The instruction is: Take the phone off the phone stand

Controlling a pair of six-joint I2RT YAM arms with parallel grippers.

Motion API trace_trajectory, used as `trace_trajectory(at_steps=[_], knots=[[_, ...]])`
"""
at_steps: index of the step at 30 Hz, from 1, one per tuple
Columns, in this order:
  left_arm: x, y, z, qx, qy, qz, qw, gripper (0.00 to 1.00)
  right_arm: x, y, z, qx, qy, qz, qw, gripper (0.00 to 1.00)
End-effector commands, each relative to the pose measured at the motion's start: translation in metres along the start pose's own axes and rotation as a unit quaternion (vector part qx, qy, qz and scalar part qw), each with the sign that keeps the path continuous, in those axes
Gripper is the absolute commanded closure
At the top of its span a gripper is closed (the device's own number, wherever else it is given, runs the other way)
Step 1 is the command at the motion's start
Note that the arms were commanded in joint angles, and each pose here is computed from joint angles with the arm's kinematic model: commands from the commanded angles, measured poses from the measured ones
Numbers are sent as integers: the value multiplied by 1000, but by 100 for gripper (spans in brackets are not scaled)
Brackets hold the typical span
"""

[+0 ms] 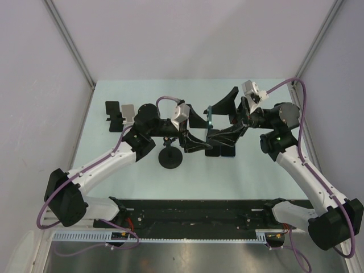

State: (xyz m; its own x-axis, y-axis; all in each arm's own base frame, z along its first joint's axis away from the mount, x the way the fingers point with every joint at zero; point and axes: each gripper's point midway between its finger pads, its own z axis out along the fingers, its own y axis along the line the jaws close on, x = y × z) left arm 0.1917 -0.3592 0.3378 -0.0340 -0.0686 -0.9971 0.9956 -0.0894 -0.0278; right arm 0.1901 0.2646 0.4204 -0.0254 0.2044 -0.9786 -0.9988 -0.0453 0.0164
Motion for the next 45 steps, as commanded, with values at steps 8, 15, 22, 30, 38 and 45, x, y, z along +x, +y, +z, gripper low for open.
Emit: trace_trajectory(at_steps=[8,15,22,30,38,45], knots=[[-37,4,3,-16,-41,41,998,100,-10,-3,5,3,-3,-10,1000,16],[-24,11,2,-32,-33,33,998,90,-10,-4,2,11,-1,1,1000,69],[-18,28,-10,-86,-35,34,995,42,-11,-15,-11,50,3,16,999,100],[-24,64,-55,-240,-58,43,968,0,-1,-48,-49,163,20,47,985,100],[-28,94,-136,-457,-91,48,884,0,41,-121,-125,411,71,125,900,100],[-10,102,-205,-608,-53,41,792,0,119,-163,-218,623,202,207,727,100]])
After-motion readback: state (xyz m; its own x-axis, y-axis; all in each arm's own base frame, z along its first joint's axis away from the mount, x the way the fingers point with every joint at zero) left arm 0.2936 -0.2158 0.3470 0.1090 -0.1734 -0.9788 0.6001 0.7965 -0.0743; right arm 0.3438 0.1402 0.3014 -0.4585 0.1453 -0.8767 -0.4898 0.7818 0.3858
